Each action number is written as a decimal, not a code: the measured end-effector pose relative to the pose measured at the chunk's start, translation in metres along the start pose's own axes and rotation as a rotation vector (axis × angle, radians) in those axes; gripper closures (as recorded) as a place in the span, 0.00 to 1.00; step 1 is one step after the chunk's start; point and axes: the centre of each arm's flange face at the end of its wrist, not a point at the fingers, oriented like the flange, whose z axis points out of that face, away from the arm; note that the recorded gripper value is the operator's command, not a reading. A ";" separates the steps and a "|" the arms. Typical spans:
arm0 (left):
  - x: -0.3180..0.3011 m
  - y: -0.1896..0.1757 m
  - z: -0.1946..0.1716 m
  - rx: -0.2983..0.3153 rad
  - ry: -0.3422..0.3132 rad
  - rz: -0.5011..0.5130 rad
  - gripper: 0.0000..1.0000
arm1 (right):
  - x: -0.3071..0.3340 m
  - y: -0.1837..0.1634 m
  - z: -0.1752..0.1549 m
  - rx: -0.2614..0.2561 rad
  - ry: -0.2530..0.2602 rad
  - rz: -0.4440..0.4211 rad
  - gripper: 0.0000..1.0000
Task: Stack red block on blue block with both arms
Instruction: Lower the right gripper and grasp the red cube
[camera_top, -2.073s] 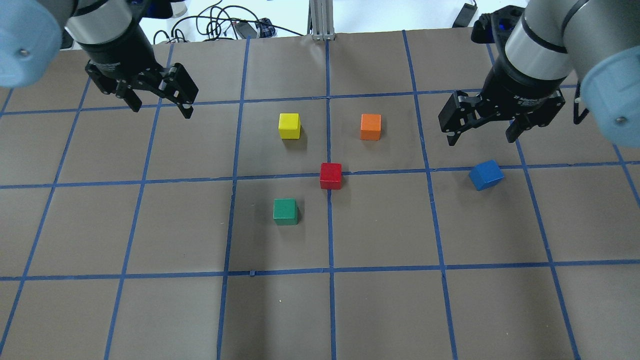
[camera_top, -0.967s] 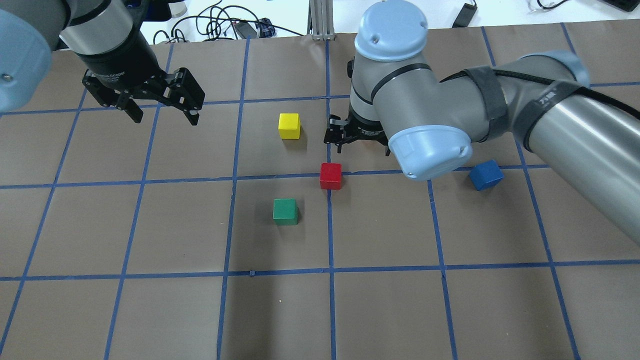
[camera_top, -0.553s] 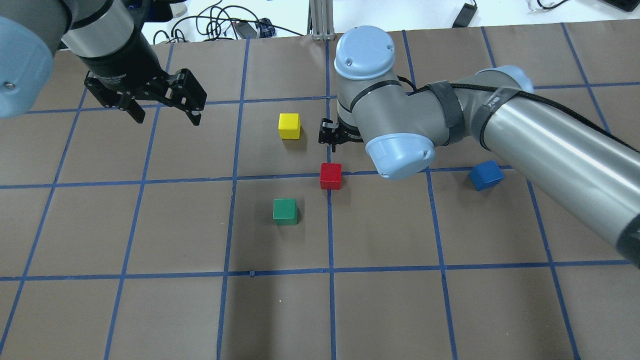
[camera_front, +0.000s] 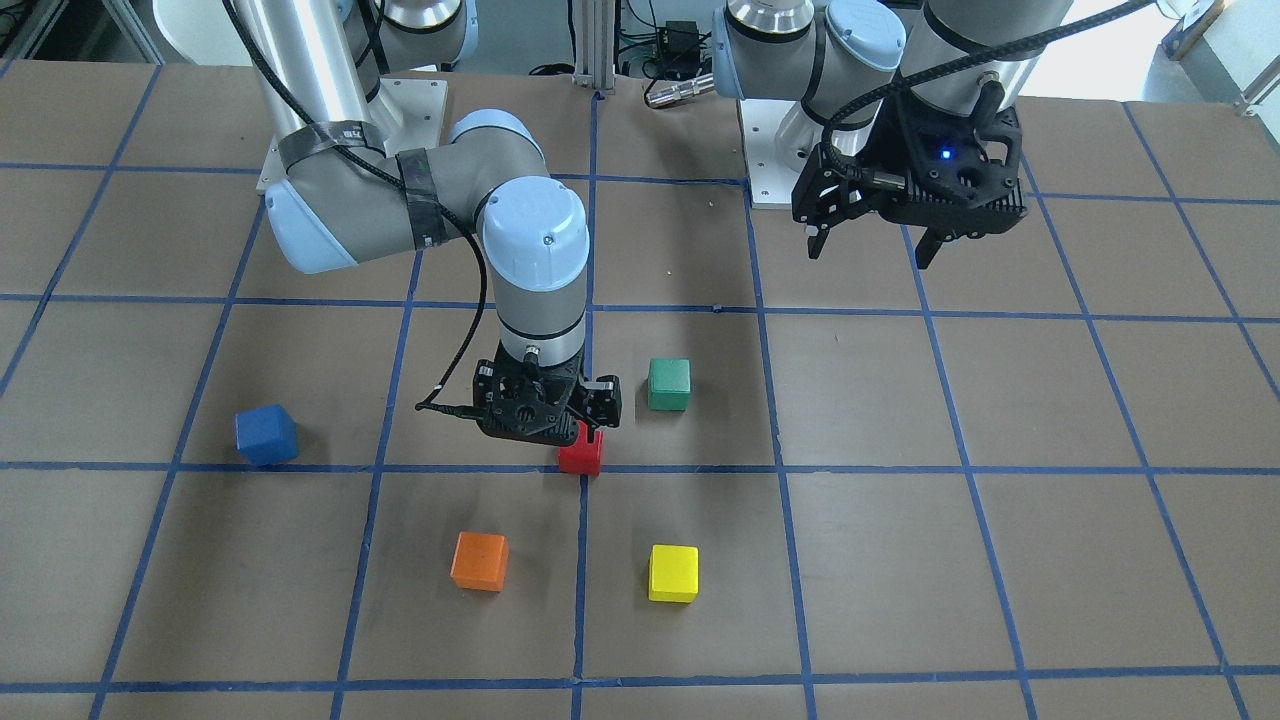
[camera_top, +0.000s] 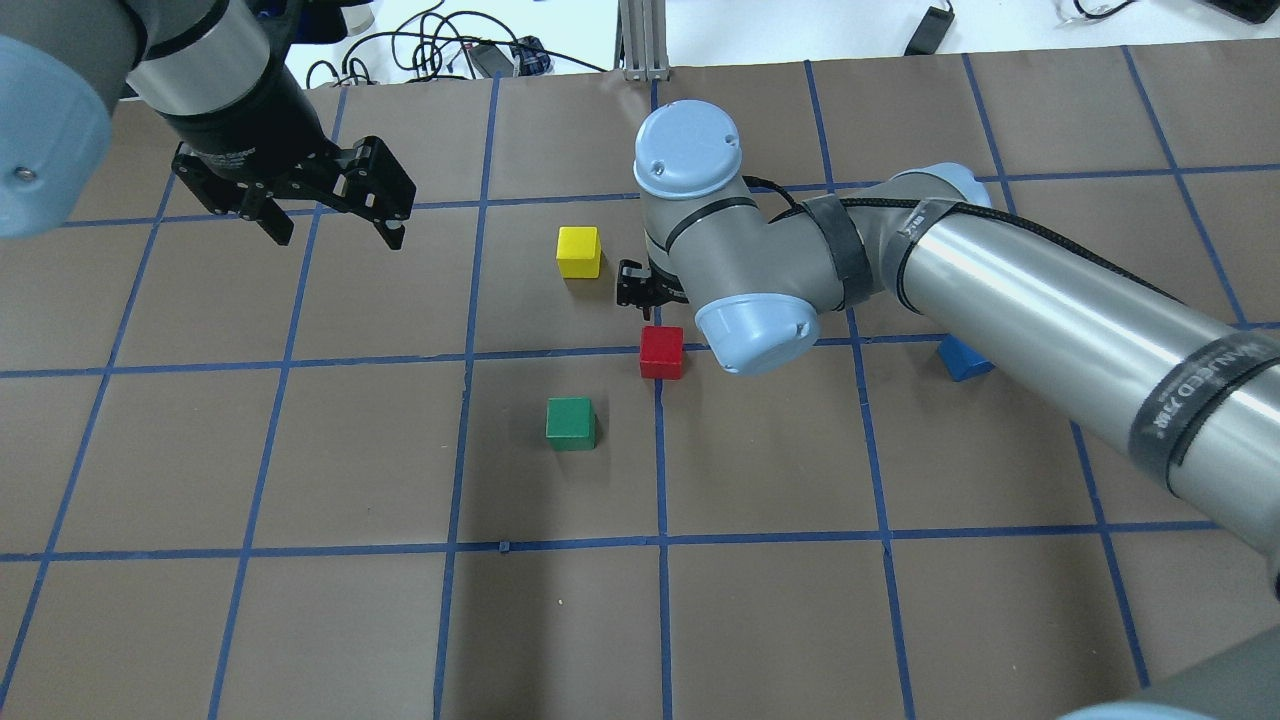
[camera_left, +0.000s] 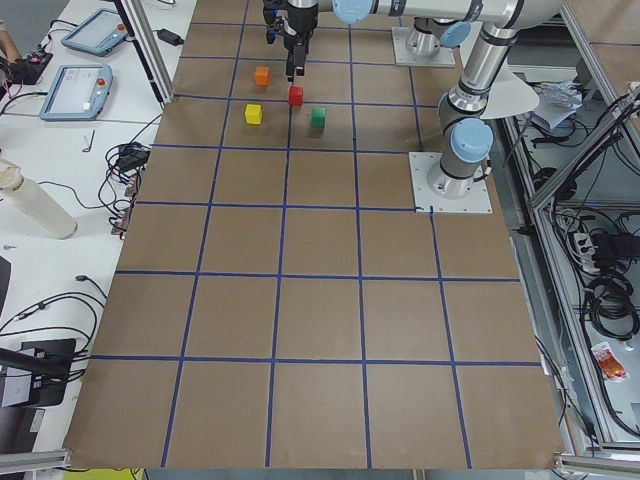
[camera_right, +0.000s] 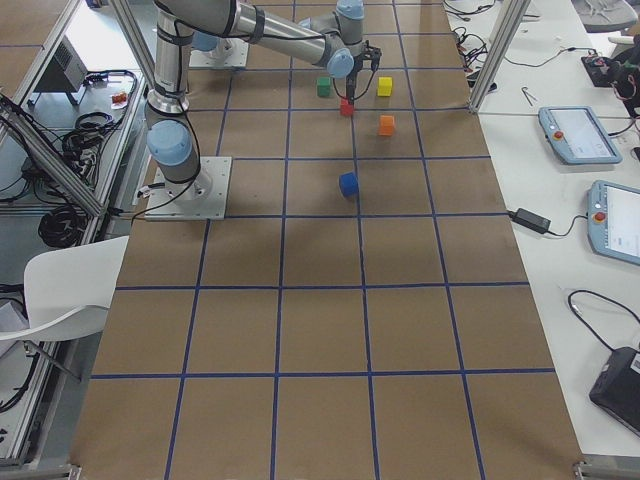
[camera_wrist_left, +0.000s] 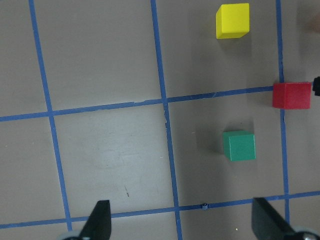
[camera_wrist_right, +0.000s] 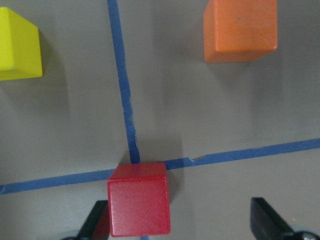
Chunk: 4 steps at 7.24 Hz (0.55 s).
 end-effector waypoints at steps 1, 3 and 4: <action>0.000 0.000 0.000 0.000 0.001 0.000 0.00 | -0.004 -0.001 0.005 0.003 -0.005 -0.008 0.00; 0.000 0.000 -0.001 0.002 0.002 0.000 0.00 | -0.012 -0.004 0.022 0.000 -0.007 -0.023 0.00; 0.000 0.001 -0.001 0.001 0.001 0.000 0.00 | -0.016 -0.004 0.028 -0.006 -0.007 -0.035 0.00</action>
